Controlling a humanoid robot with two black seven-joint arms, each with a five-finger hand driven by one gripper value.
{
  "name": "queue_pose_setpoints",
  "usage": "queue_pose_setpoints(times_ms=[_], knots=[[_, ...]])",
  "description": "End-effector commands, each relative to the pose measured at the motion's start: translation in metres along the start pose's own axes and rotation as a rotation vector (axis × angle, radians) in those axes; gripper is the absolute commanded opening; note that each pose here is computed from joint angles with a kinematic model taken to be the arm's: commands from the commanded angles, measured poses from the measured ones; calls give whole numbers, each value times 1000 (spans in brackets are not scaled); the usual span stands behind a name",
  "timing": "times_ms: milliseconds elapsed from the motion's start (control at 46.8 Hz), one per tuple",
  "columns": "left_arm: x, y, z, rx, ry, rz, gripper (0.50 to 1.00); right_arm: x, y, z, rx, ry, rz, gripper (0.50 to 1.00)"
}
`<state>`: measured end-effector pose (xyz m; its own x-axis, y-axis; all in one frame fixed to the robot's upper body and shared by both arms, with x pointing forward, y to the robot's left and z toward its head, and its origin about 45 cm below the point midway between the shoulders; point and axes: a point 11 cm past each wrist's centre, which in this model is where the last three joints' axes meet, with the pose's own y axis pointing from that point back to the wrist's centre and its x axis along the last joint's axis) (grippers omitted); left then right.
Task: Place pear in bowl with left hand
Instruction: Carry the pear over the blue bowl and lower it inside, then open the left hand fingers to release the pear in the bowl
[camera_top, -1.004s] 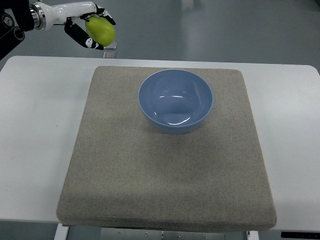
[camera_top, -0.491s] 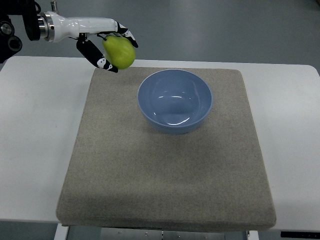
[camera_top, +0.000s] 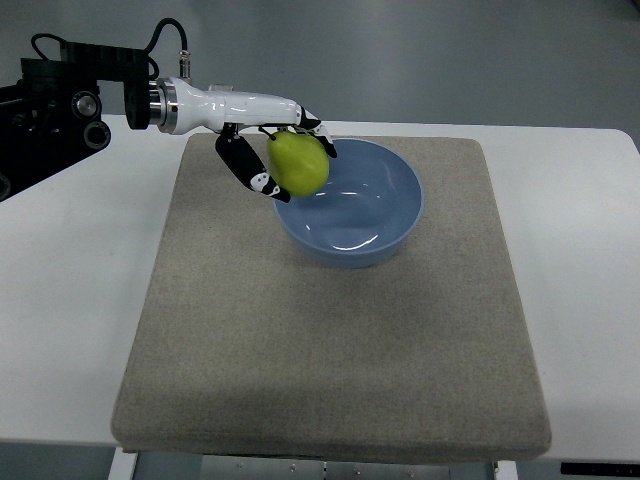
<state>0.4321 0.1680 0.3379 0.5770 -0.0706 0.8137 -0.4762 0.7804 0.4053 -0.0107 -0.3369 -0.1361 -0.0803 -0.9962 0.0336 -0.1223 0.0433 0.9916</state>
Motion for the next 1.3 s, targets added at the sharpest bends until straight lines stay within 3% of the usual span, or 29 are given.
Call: queue_pose_setpoints(times_ms=[0,385,577,662,684,791,876,962,1047,1090,1282], knots=[[-4,-13,4,6,-58,-29,500,0,0,0,-1,0,0,926],[-2,-43,15,29,-219,-77,500,0,0,0,0,0,0,926],[-2,-47,18,24,-221,-75,508,0,0,0,0,0,0,926],[-6,-48,16,26,-218,-86,681,0,0,0,0,0,0,926],[-7,-49,16,26,-220,-91,705,0,0,0,0,0,0,926],[-10,-49,15,29,-219,-99,765,0,0,0,0,0,0,926],[-12,-49,14,29,-214,-102,776,0,0,0,0,0,0,926],[-13,-49,12,34,-213,-105,878,0,0,0,0,0,0,924],[-13,-49,11,36,-208,-104,904,0,0,0,0,0,0,926],[-13,-49,11,35,-202,-102,975,0,0,0,0,0,0,926],[-12,-49,11,29,-184,-94,994,0,0,0,0,0,0,926]])
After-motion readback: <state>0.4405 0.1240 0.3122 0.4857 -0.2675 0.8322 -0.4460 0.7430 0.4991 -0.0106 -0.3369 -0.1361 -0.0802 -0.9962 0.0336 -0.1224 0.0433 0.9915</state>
